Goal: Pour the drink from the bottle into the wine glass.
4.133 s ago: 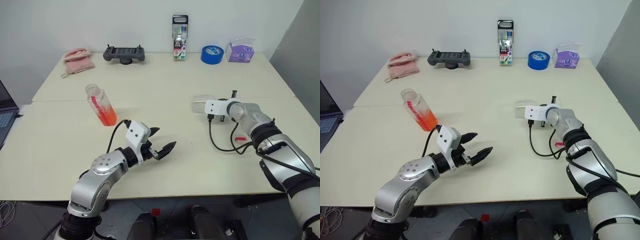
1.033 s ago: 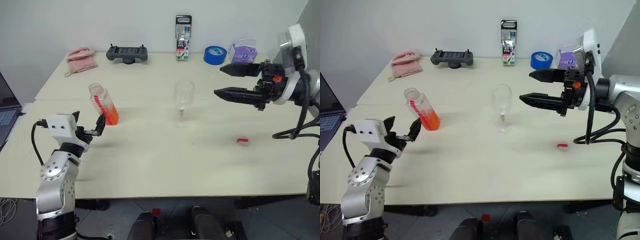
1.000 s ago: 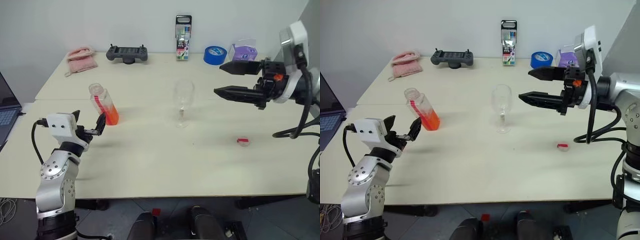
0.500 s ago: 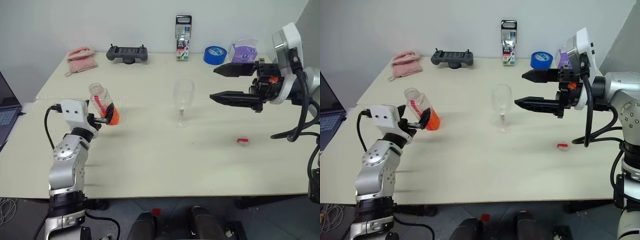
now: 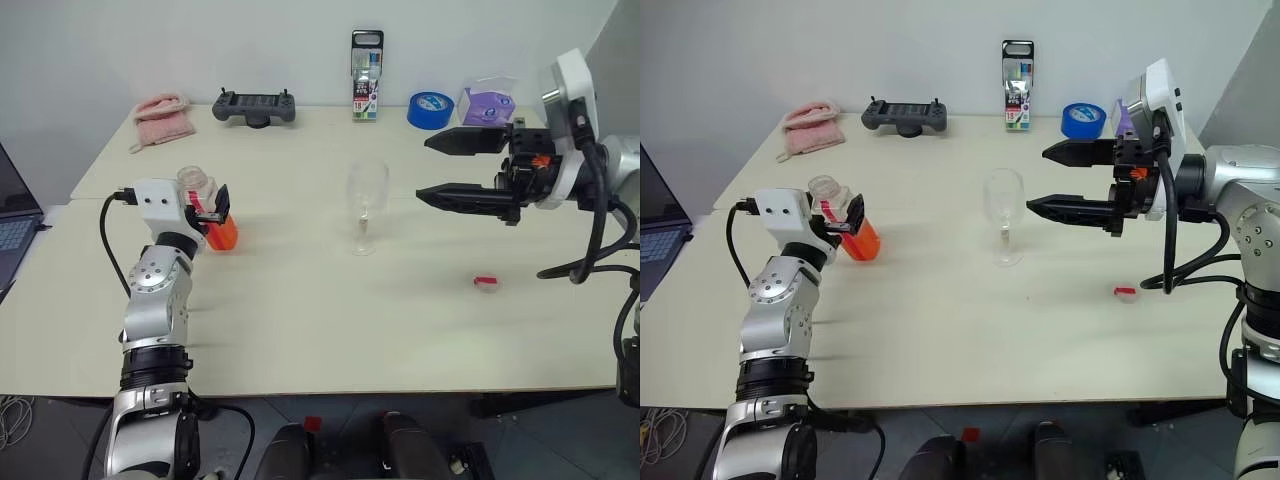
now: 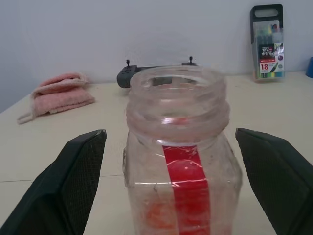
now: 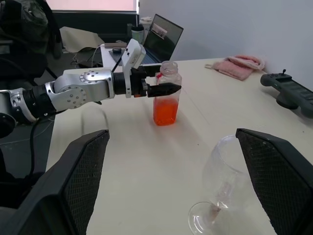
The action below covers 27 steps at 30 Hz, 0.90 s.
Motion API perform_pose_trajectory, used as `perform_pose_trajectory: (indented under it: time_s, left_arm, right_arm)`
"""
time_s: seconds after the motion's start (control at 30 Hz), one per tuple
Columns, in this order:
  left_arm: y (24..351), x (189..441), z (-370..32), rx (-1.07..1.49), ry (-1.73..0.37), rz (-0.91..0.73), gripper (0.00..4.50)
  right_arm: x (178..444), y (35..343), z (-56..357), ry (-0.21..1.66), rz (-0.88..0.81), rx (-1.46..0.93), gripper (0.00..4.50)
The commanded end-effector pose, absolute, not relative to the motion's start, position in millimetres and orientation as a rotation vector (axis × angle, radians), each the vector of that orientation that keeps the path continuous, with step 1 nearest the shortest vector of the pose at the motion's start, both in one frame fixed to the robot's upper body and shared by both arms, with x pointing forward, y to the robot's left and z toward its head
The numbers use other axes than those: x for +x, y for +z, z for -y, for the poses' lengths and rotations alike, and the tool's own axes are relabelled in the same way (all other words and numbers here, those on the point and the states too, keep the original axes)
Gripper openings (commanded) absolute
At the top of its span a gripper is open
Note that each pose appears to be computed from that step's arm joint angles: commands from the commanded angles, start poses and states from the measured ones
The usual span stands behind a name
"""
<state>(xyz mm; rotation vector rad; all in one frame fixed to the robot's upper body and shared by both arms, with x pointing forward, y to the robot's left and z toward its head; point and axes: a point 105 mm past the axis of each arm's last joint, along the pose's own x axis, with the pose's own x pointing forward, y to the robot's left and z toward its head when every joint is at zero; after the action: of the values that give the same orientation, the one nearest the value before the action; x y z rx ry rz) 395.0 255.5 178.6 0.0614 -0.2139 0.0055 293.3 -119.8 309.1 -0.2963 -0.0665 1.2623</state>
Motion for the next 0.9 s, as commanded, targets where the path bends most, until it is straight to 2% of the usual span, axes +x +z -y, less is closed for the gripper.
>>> perform_pose_trajectory:
  time_s: [0.03, 0.07, 0.27, 0.3, 0.33, 0.5, 0.57, 0.73, 0.9]
  left_arm:
    - [194, 400, -252, 0.053, -0.003, 0.280, 4.09]
    - [194, 401, -253, 0.049, 0.000, 0.282, 3.88]
    - [193, 404, -253, 0.051, -0.013, 0.283, 1.95]
    - [194, 406, -252, 0.064, -0.028, 0.285, 1.85]
    - [197, 407, -249, 0.071, -0.049, 0.289, 1.84]
    - [240, 408, -185, 0.220, -0.389, 0.385, 1.83]
    - [255, 406, -163, 0.334, -0.483, 0.436, 1.83]
    - [285, 409, -123, 0.432, -0.619, 0.506, 1.83]
    - [302, 410, -101, 0.496, -0.675, 0.563, 1.83]
  right_arm:
    - [289, 319, 117, 1.248, 0.114, -0.349, 4.50]
    - [290, 318, 117, 1.244, 0.115, -0.351, 4.50]
    - [289, 320, 121, 1.200, 0.125, -0.353, 4.50]
    - [289, 319, 124, 1.177, 0.125, -0.357, 4.50]
    - [289, 319, 126, 1.154, 0.124, -0.361, 4.50]
    - [296, 302, 151, 0.930, 0.094, -0.386, 4.50]
    - [293, 300, 155, 0.894, 0.143, -0.364, 4.50]
    - [277, 284, 156, 0.883, 0.122, -0.366, 4.50]
    - [271, 278, 154, 0.871, 0.108, -0.375, 4.50]
